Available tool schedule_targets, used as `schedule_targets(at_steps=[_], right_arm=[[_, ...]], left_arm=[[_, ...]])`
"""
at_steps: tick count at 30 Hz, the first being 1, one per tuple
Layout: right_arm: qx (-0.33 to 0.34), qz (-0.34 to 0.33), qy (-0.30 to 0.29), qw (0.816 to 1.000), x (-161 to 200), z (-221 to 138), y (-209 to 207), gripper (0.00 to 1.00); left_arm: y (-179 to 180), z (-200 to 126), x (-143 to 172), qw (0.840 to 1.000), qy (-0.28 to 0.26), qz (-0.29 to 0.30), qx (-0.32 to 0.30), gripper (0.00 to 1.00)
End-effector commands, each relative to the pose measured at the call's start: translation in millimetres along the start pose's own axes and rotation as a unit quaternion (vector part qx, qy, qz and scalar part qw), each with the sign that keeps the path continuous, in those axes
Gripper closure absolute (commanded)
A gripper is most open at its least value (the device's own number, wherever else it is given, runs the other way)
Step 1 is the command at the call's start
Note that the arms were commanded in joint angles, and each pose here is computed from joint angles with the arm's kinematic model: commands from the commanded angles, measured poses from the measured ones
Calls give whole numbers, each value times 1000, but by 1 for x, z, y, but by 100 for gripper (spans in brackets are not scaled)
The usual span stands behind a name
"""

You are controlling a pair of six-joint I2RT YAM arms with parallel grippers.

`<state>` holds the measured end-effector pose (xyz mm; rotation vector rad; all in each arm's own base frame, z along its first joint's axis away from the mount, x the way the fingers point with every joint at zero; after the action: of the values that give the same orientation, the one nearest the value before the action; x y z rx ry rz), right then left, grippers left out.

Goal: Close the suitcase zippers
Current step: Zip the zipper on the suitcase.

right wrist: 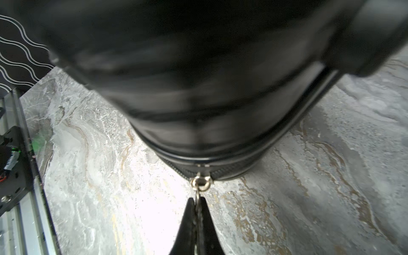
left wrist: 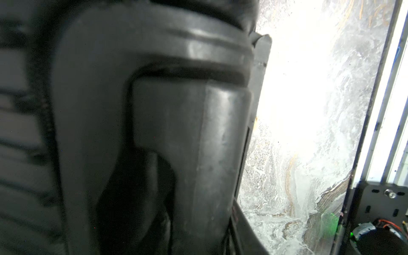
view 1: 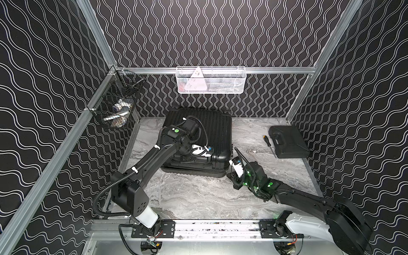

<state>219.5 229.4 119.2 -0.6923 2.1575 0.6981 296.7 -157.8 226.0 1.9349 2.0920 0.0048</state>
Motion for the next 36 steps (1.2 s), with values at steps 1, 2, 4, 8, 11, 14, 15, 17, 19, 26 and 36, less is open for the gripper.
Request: schedule_targets(at_steps=[1,2,4,8,11,14,15,17,19,26,36], right_arm=[[-53,-9,23,998,7,3,17,100],[-59,-10,24,998,6,4,19,100],[-71,-13,25,997,4,6,26,100],[-78,-24,23,996,4,8,34,100],[-67,-21,17,997,4,10,32,100],[-54,-16,11,998,1,13,29,100],[-51,-15,10,999,0,14,28,100],[-45,-12,7,999,-2,16,27,100],[-44,-11,3,999,-4,17,27,100],[-46,3,-19,999,-7,24,27,100],[-48,30,-50,997,-15,30,27,100]], left_arm=[[33,-5,-14,992,-11,-90,-86,79],[30,-3,-16,992,-7,-90,-83,79],[29,0,-19,992,-6,-92,-87,79],[35,-3,-27,986,-21,-127,-102,81],[36,-6,-36,982,-31,-158,-102,84],[33,-5,-44,979,-38,-172,-103,85],[32,-4,-46,978,-41,-174,-106,85],[29,-2,-50,976,-44,-182,-111,85],[28,-1,-54,973,-49,-193,-113,85],[27,6,-74,958,-83,-260,-84,85],[35,22,-89,937,-103,-320,-95,85]])
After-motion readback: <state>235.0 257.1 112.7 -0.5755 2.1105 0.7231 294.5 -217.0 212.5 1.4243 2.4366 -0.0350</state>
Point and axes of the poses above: each gripper's point midway between its finger pads, its own z axis out along the fingers, its own y axis along the line the jaws close on, x = y × z, the point moved 3 cm from there along -z, back along the fingers, and after that the axes turned 1 degree about z, right-handed, at the moved point
